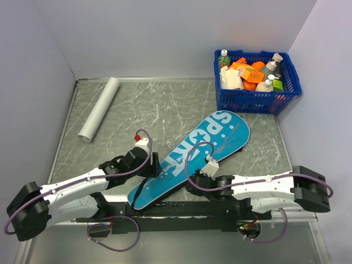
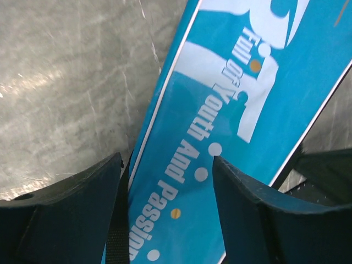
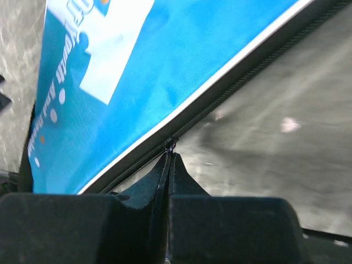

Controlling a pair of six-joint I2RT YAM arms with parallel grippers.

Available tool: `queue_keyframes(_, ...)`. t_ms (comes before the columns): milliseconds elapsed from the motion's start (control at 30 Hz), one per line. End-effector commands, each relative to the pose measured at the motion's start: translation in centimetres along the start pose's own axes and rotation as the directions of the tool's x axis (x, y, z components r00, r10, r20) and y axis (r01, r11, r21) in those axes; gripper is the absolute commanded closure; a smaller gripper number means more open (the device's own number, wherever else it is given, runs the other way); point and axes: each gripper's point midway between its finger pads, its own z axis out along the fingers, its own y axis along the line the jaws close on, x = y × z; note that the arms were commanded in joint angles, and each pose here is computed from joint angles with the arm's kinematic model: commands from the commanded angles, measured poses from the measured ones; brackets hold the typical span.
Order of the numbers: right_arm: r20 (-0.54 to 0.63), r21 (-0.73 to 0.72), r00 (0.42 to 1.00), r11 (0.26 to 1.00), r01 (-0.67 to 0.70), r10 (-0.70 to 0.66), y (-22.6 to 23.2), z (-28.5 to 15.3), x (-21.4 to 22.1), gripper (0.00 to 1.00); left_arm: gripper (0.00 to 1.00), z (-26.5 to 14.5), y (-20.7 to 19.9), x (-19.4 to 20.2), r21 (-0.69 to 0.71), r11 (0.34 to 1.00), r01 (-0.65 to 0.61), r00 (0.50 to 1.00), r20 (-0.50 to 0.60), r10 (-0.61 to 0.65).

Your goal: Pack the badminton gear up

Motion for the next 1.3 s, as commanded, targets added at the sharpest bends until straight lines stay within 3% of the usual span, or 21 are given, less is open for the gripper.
queue_keyframes(0,0.079,0.017,0.994,0.997,-0.071,0.069,-1.6,-0.9,-2.1,1.0,0.27,0.1,-1.3,1.6,0.059,0.998,-0.03,0.998,-0.061,0.034)
queue_keyframes(200,0.061,0.006,0.997,0.999,-0.04,0.039,-2.6,-1.6,-2.0,1.0,0.27,1.2,-3.0,4.1,0.117,0.988,-0.097,0.987,-0.116,0.111)
queue_keyframes(367,-0.002,-0.038,0.998,0.998,0.058,-0.058,-0.3,-1.9,-0.6,1.0,0.34,2.4,-2.4,5.4,0.082,0.989,-0.123,0.98,-0.15,0.134)
queue_keyframes(400,-0.015,-0.036,0.994,0.994,0.108,-0.108,0.0,-1.6,0.0,1.0,0.37,2.7,-2.4,5.7,0.079,0.989,-0.126,0.977,-0.161,0.137)
queue_keyframes(533,-0.084,-0.107,0.971,0.971,0.213,-0.223,3.5,-2.2,2.3,1.0,0.65,3.2,-2.4,6.0,0.064,0.99,-0.124,0.975,-0.18,0.133)
queue_keyframes(700,-0.114,-0.194,0.92,0.917,0.35,-0.375,7.2,-3.1,4.7,1.0,0.76,3.7,-2.9,5.8,0.074,0.99,-0.122,0.976,-0.175,0.134)
queue_keyframes(867,-0.157,-0.328,0.856,0.844,0.425,-0.493,10.7,-4.1,7.5,1.0,0.77,4.0,-3.4,5.6,0.095,0.988,-0.123,0.977,-0.165,0.137)
queue_keyframes(1033,-0.197,-0.375,0.779,0.78,0.501,-0.595,12.8,-3.8,10.3,1.0,0.78,4.2,-4.8,4.7,0.139,0.982,-0.124,0.98,-0.14,0.144)
queue_keyframes(1267,-0.203,-0.552,0.717,0.683,0.479,-0.667,16.7,-4.7,13.5,1.0,0.79,4.3,-6.5,4.1,0.212,0.969,-0.129,0.981,-0.116,0.156)
